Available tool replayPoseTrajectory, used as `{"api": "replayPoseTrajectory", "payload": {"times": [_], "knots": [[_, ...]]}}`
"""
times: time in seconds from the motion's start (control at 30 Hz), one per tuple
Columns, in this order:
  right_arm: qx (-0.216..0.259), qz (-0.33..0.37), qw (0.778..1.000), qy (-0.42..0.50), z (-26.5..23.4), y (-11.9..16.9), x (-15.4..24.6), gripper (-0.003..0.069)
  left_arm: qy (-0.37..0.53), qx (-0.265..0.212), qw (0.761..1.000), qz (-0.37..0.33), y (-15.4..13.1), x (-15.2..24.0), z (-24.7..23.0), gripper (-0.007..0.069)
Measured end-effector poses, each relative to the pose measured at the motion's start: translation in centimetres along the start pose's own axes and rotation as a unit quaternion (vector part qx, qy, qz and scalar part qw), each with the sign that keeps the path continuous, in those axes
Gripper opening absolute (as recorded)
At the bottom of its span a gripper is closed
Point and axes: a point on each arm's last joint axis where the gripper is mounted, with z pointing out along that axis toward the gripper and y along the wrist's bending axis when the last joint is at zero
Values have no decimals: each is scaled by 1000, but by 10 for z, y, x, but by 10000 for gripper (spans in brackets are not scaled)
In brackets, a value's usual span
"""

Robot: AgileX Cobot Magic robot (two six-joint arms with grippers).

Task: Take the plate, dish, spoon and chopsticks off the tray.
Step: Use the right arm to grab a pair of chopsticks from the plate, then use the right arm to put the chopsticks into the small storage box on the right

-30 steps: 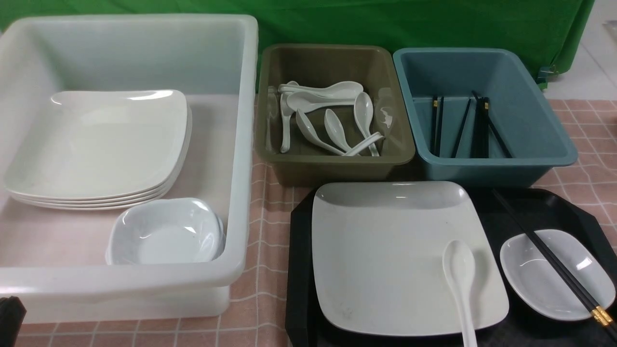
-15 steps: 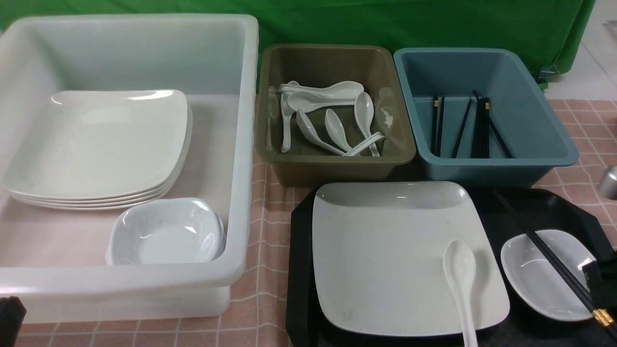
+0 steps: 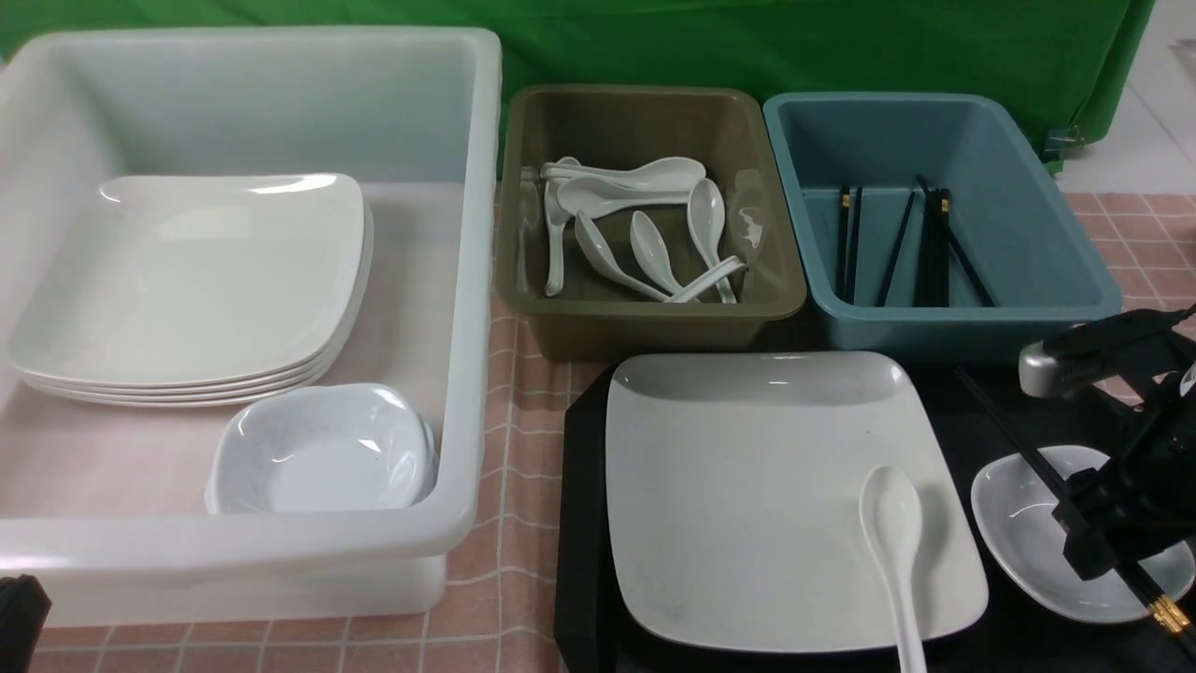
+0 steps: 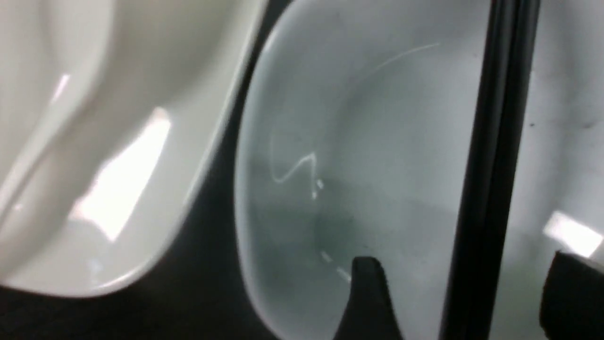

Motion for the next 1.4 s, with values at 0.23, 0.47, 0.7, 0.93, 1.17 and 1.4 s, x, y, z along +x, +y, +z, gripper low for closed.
{"api": "replayPoseTrajectory", "payload": {"times": [0.23,0.47,0.7,0.93,1.17,1.4], "knots": [[12,-15,1000,10,14,-4,-4,441,0,0,1000,1,0,0,0,5],[8,-15,1000,22,14,-3,-2,170,0,0,1000,1,0,0,0,5],[-6,-8,999,45,8,-1,-1,174,0,0,1000,1,0,0,0,5],[-99,1,995,32,-54,17,-2,174,0,0,1000,1,0,0,0,5],[-103,-52,980,-161,-143,45,-20,174,0,0,1000,0,0,0,0,5],[-43,65,903,-423,-162,25,-87,174,0,0,1000,0,0,0,0,5]]}}
